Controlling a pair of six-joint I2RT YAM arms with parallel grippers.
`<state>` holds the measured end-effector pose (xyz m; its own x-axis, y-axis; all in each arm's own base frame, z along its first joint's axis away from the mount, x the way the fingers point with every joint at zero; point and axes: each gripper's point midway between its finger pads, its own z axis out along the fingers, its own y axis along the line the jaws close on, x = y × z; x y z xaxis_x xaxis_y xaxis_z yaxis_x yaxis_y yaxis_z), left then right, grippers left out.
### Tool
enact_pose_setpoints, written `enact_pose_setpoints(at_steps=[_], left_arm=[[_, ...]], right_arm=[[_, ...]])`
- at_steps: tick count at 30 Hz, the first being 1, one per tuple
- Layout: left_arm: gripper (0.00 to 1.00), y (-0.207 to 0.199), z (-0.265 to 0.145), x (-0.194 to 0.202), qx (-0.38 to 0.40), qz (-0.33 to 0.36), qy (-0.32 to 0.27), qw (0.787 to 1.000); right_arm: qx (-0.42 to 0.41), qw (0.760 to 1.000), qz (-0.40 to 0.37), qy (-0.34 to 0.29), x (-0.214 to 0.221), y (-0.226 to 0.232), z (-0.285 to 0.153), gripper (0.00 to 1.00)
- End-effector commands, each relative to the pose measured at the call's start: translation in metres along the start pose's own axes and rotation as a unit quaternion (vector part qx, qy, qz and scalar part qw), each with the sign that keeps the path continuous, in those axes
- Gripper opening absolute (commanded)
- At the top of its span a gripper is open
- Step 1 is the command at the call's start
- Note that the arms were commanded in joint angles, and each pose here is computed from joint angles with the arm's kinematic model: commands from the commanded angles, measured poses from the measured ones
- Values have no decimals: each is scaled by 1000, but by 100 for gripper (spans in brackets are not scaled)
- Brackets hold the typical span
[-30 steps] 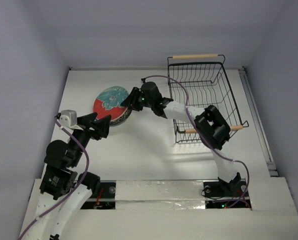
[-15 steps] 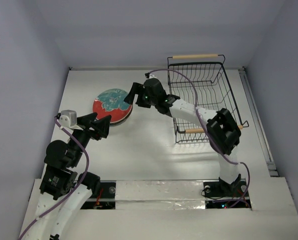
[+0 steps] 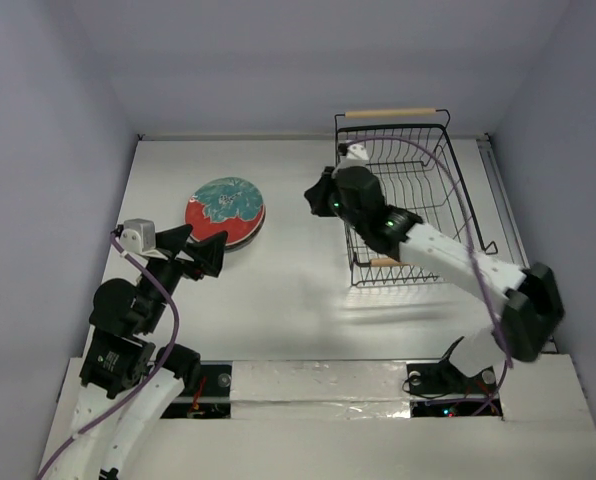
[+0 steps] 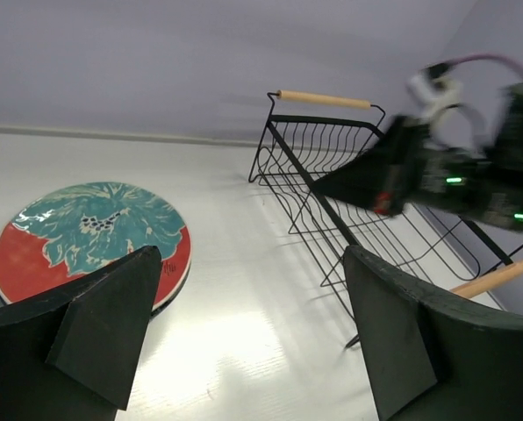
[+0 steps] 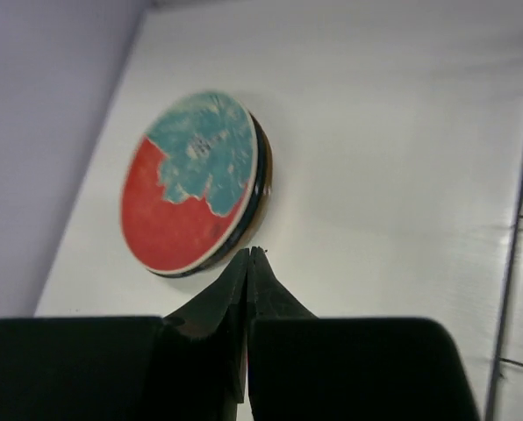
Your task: Unload the plates from the dish rack
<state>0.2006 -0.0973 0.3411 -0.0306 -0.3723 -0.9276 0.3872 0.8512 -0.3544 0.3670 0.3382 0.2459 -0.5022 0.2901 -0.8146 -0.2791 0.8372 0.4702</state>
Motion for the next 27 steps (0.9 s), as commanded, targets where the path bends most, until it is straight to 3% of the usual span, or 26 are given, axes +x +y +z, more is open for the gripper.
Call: enact_pose_setpoints(at_steps=[1, 2, 3, 5, 6, 8, 9, 10, 13, 18, 22, 27], left_arm=[[84, -5, 3, -2, 11, -5, -1, 1000], [86, -4, 4, -2, 9, -4, 1, 1000], [88, -2, 4, -2, 4, -2, 1, 1000], [89, -1, 7, -2, 1, -2, 3, 1000], [89, -3, 7, -3, 4, -2, 1, 1000], [89, -4, 9, -6, 4, -2, 0, 1000], [90, -4, 10, -9, 2, -2, -2, 1000], [89, -4, 10, -12, -2, -2, -4, 1000], [90, -5, 9, -26, -8, 0, -14, 1000], [90, -6, 2, -57, -25, -1, -50, 998], [90, -10, 0, -62, -10, -8, -71, 997], [93, -8, 7, -48, -10, -13, -54, 998]], right_arm=[[-20, 990, -13, -140, -72, 4, -70, 0], [-22, 986, -10, -165, -81, 0, -87, 0], [-31, 977, -4, -209, -106, -3, -127, 6], [-2, 971, 0, -241, -107, -31, -157, 19], [-14, 959, 11, -283, -125, -36, -197, 37], [15, 951, 20, -309, -125, -62, -223, 63], [24, 946, 28, -323, -128, -71, -239, 93], [38, 931, 55, -360, -140, -87, -271, 100], [75, 906, 97, -405, -142, -123, -317, 100], [88, 878, 139, -450, -139, -154, -358, 100], [98, 879, 133, -448, -134, -158, -356, 100], [115, 901, 99, -406, -128, -150, -332, 100]])
